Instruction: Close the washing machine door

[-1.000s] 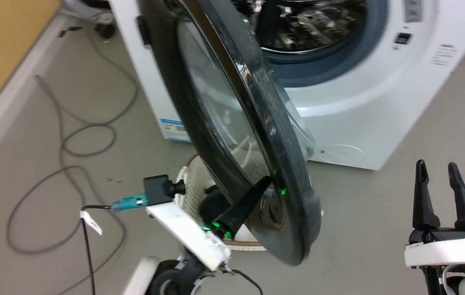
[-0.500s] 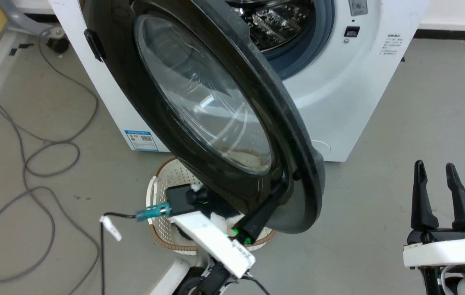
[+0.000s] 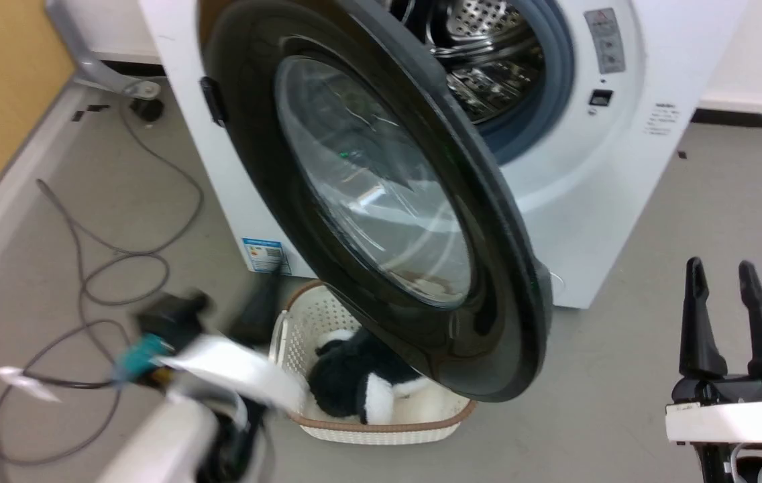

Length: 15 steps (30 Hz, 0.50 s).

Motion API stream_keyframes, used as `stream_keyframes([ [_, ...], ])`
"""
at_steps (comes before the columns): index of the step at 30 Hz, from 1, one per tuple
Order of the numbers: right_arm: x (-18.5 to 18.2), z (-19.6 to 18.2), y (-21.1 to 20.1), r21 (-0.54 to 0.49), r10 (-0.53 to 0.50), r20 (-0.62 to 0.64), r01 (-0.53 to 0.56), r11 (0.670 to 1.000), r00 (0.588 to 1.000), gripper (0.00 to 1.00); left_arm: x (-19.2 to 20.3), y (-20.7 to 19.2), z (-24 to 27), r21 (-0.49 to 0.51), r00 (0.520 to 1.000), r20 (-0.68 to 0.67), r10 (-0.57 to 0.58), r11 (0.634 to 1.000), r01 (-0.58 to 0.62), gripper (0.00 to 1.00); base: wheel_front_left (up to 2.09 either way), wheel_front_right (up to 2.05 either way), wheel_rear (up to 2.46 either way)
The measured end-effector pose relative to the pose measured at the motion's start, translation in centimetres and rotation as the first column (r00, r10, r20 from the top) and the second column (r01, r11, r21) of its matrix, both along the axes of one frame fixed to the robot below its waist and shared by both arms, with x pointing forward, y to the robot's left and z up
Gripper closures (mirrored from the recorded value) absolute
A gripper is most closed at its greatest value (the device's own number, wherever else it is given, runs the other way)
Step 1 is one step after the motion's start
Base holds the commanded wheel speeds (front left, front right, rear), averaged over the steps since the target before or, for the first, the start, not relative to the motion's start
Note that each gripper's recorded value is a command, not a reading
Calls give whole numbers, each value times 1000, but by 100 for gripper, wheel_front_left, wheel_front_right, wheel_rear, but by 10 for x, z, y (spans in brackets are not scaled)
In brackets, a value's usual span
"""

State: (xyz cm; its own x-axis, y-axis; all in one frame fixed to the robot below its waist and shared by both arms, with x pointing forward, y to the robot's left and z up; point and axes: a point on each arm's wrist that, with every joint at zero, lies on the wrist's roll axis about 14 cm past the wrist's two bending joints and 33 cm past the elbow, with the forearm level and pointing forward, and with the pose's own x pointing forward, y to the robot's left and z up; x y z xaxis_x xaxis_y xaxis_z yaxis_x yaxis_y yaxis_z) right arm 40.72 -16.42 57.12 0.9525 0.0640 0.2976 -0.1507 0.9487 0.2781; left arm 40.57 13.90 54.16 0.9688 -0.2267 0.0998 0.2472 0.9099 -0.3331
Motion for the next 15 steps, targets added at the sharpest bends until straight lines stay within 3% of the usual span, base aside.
stream_keyframes([
  [4,1,21,9,-9,23,64,-23,1000,998,0,1,52,50,113,956,186,229,961,-252,100,0,0,0],
  [9,4,64,17,-13,40,196,-38,999,980,0,-25,102,54,239,863,267,428,838,-490,100,0,0,0],
  [10,4,74,20,-16,48,226,-45,999,973,0,-31,109,53,245,846,269,461,816,-523,81,0,0,0],
  [11,3,84,23,-19,57,257,-54,998,965,0,-36,117,51,245,829,268,491,798,-551,0,0,0,0],
  [15,-5,119,47,-39,121,364,-114,993,924,0,-57,130,40,304,805,266,530,746,-592,0,0,0,0],
])
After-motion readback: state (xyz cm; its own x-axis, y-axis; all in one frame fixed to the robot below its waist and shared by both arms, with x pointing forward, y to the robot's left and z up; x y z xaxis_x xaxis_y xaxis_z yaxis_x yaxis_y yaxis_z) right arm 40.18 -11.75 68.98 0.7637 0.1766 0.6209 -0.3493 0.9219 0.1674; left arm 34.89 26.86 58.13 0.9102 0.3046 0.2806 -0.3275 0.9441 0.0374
